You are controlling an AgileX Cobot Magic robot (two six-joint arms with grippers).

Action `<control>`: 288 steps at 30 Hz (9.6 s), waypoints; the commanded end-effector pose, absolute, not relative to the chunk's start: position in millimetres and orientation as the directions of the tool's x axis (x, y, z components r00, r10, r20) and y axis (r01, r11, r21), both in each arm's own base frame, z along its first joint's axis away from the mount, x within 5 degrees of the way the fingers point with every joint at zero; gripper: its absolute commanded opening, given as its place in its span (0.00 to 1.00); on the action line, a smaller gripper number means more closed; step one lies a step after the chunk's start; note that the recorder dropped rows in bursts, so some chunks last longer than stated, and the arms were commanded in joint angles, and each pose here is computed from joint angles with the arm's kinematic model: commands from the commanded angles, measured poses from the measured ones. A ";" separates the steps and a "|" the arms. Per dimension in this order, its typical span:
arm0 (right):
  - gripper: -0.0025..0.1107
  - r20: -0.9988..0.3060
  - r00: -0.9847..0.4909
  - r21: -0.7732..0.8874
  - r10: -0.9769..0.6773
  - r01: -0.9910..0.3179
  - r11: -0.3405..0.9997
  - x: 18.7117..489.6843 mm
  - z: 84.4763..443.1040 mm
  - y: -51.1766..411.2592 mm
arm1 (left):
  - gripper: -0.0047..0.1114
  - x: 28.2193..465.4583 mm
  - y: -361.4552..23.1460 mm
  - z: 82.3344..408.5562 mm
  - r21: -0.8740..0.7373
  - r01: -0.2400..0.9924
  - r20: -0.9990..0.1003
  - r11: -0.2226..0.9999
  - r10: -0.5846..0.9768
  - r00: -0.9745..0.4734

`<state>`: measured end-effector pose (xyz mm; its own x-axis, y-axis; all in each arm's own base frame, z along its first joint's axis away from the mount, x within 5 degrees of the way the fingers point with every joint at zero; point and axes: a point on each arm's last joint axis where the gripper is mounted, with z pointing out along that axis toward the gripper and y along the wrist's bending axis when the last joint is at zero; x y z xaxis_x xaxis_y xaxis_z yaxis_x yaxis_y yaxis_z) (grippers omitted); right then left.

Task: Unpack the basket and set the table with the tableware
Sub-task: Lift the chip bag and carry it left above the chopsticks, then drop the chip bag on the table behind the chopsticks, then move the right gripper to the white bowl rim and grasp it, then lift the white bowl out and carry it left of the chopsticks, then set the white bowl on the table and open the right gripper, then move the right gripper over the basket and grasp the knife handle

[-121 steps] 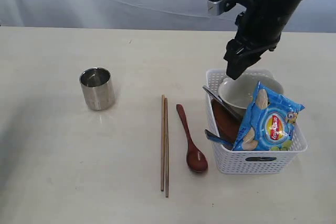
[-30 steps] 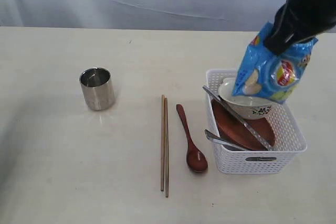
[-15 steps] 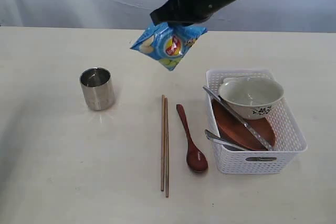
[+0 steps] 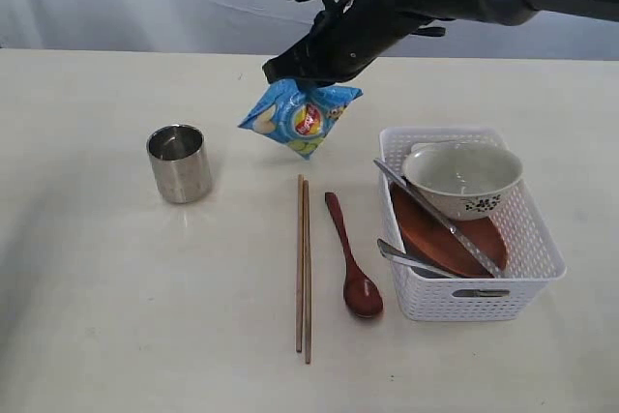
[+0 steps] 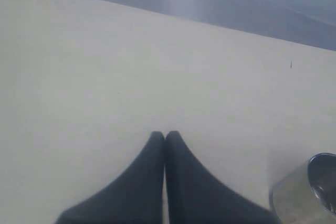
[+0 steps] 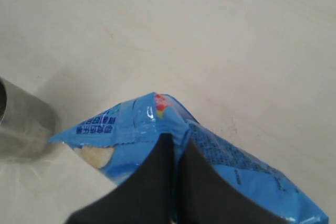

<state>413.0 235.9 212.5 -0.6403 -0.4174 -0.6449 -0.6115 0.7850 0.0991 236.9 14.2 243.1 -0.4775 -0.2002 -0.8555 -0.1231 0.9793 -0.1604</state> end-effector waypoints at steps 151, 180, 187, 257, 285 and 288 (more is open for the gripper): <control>0.02 -0.243 0.035 -0.299 -0.969 -0.953 0.040 207.1 270.0 310.0 | 0.04 234.9 15.1 243.2 -0.160 -0.126 -0.857 0.979 -0.201 -0.475; 0.02 -0.144 -0.092 -0.329 -0.985 -0.935 0.135 194.3 183.2 357.3 | 0.04 234.9 15.1 243.2 -0.160 -0.126 -0.857 0.979 -0.201 -0.475; 0.02 -0.140 -0.098 -0.295 -0.985 -0.946 0.136 191.3 182.1 357.2 | 0.04 234.9 15.1 243.2 -0.160 -0.126 -0.857 0.979 -0.201 -0.475; 0.43 -0.253 -0.941 0.043 -0.224 -0.242 0.969 363.4 161.0 74.4 | 0.04 234.9 15.0 243.3 -0.160 -0.125 -0.857 0.979 -0.201 -0.474; 0.02 -0.336 -0.920 0.068 -0.200 -0.235 0.970 364.5 178.9 76.9 | 0.04 234.9 15.0 243.3 -0.160 -0.125 -0.857 0.979 -0.201 -0.474; 0.02 -0.412 -0.890 0.063 -0.194 -0.240 0.969 358.8 209.1 75.9 | 0.04 234.9 15.0 243.3 -0.160 -0.125 -0.857 0.979 -0.201 -0.474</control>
